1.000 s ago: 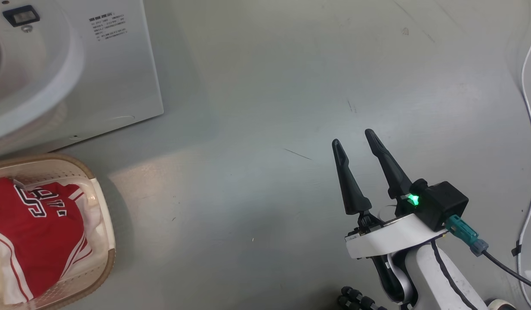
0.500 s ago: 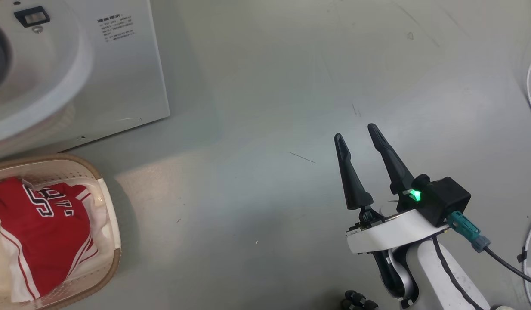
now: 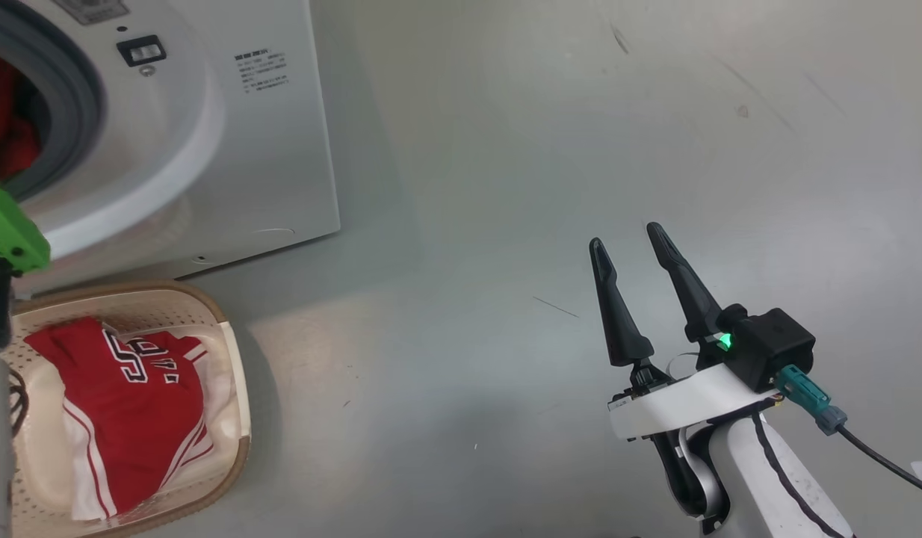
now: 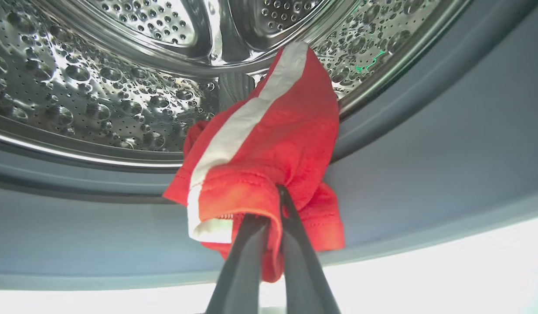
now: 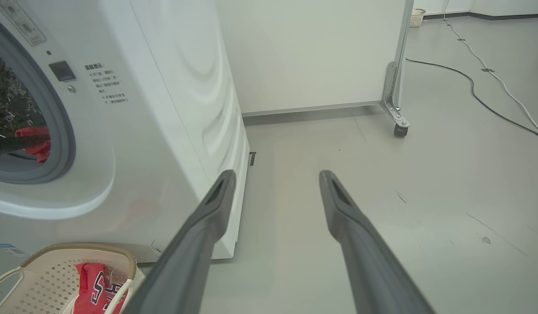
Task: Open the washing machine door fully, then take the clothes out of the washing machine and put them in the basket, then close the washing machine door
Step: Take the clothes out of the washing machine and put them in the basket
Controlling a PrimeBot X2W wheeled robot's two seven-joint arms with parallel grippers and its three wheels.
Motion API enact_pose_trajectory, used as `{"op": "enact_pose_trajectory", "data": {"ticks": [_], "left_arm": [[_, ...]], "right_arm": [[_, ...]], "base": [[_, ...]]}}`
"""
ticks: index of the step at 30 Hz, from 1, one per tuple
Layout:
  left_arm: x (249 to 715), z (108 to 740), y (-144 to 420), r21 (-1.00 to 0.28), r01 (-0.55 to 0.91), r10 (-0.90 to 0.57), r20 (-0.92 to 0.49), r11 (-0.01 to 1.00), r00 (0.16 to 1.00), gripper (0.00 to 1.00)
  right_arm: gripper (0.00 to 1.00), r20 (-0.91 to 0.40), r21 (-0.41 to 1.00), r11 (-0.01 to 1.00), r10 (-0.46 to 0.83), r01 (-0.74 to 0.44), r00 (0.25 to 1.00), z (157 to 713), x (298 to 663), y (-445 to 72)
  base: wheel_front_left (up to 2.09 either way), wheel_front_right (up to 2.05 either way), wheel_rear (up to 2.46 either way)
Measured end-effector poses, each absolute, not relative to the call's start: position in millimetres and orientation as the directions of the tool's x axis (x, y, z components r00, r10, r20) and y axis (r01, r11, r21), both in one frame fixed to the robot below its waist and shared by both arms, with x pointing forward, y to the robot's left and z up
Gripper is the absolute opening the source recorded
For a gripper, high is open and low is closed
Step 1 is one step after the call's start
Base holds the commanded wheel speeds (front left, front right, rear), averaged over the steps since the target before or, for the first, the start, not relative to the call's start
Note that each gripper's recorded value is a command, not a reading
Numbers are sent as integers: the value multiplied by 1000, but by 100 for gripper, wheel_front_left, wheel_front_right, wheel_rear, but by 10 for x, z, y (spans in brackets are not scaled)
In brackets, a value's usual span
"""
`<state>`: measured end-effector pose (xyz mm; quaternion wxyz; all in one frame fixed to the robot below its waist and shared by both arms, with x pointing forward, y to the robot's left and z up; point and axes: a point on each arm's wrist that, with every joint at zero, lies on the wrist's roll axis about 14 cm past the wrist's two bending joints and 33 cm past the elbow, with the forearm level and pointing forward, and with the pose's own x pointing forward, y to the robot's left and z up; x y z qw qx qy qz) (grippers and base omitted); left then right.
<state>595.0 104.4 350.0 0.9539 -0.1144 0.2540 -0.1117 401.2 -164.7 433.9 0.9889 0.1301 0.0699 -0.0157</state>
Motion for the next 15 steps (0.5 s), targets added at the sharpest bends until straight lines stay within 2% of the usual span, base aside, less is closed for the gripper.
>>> {"op": "enact_pose_trajectory", "data": {"ticks": [15], "left_arm": [[5422, 3950, 1218, -184, 202, -252, -311, 962, 916, 0]], "right_arm": [[100, -63, 285, 957, 70, -49, 996, 4589, 4018, -1416]], "base": [[0, 0, 0]]}}
